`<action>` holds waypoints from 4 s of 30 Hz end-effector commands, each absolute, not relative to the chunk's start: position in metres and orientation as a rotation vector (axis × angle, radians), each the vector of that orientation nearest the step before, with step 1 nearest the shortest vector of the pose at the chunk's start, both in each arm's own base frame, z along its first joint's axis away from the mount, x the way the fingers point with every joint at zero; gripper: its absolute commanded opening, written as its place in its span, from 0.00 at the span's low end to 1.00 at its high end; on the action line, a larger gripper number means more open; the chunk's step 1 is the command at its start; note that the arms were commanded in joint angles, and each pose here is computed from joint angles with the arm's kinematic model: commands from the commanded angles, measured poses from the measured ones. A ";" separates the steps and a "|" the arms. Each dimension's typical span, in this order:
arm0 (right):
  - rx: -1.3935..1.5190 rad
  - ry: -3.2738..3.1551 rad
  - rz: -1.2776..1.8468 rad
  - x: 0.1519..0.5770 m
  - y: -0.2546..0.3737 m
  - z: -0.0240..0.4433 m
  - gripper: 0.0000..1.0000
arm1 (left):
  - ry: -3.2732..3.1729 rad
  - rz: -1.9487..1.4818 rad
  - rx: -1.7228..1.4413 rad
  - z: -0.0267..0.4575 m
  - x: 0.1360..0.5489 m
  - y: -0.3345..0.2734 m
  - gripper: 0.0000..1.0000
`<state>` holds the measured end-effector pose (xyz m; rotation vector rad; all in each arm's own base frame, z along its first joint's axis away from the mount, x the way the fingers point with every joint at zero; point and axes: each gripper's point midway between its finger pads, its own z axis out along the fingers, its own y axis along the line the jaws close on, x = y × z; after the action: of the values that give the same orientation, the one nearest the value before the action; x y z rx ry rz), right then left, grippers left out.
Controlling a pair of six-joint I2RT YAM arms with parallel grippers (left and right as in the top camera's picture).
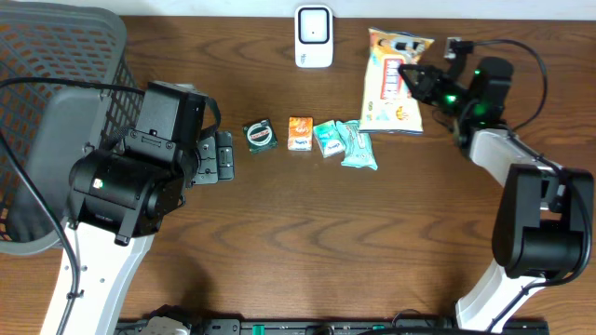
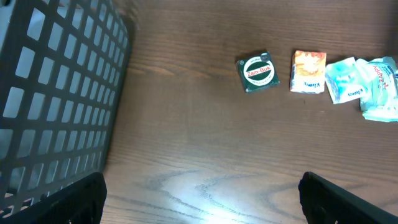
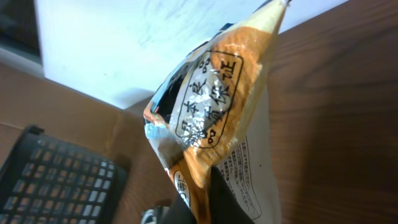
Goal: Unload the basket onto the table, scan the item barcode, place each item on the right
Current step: 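Lift the yellow bag toward the scanner with the right gripper, then hold the yellow bag in front of the scanner with the right gripper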
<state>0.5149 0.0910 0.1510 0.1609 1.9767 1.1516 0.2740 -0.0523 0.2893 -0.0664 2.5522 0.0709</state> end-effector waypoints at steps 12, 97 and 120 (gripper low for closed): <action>0.429 2.254 0.836 0.500 0.027 0.073 0.01 | 2.546 0.096 -0.067 0.291 0.276 -0.049 0.98; 0.588 1.516 1.164 0.678 0.218 0.202 0.01 | 2.547 0.097 -0.067 0.291 0.276 -0.048 0.98; 0.219 1.466 1.057 0.677 0.234 0.226 0.01 | 2.547 0.097 -0.067 0.291 0.276 -0.048 0.98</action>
<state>0.6821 0.2285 0.1817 0.3694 1.5526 1.0503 0.2740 -0.0524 0.2894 -0.0665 2.5519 0.0708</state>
